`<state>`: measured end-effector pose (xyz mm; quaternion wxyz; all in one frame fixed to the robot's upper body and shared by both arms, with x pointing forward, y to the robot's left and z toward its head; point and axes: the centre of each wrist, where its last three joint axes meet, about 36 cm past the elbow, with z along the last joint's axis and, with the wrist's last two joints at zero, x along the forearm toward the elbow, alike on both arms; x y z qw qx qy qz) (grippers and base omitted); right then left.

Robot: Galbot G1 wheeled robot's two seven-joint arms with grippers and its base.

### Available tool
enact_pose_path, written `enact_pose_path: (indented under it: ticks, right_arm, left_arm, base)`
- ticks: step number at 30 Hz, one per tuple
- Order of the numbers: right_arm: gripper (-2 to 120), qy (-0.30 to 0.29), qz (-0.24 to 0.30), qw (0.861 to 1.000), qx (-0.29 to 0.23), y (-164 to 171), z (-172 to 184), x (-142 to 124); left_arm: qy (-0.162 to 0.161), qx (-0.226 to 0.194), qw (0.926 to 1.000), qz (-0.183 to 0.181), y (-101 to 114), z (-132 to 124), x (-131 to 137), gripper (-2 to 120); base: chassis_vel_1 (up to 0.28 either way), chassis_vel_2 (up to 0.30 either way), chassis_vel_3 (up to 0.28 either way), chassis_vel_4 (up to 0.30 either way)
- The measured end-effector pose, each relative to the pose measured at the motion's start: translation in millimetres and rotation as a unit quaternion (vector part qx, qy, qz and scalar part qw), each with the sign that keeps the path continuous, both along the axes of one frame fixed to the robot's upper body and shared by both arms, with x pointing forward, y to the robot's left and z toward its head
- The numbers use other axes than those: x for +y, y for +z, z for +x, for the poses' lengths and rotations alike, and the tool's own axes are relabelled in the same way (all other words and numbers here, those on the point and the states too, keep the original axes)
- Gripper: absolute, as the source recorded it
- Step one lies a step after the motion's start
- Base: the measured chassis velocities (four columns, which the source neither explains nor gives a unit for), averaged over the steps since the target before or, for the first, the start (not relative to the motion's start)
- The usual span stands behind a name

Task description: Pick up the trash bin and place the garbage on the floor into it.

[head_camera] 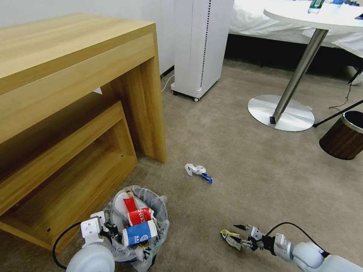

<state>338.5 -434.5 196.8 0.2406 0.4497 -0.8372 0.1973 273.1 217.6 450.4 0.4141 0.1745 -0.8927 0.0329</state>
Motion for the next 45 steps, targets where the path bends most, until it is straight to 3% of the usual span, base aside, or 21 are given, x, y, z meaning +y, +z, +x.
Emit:
enact_pose_path:
  ticks: [3,6,9,27,35,45]
  right_arm:
    - [76,0.000,-0.001,1.000,0.001,-4,-1,1]
    - [92,-0.002,-0.003,1.000,0.004,-10,-4,1]
    - [99,-0.005,-0.004,1.000,0.006,-14,-5,1]
    - [99,-0.007,-0.008,1.000,0.013,-33,-12,1]
    - [76,-0.011,-0.005,1.000,0.011,-34,-12,3]
    - [36,-0.022,0.009,1.000,0.005,-32,-9,12]
  left_arm:
    - [0.000,0.000,1.0000,0.000,0,0,0,0]
    - [0.000,0.000,1.0000,0.001,-1,0,0,0]
    - [0.000,0.001,1.0000,0.001,-1,0,0,0]
    - [0.000,0.004,1.0000,0.004,-4,-1,1,0]
    - [-0.004,0.005,1.0000,0.007,-5,-4,-1,0]
    - [-0.007,0.002,0.9999,0.011,-6,-5,-1,0]
  base:
    - [0.000,0.000,0.000,0.000]
    - [0.000,0.000,0.000,0.000]
    - [0.000,0.000,0.000,0.000]
    - [0.000,0.000,0.000,0.000]
    - [0.000,0.000,0.000,0.000]
    - [0.000,0.000,0.000,0.000]
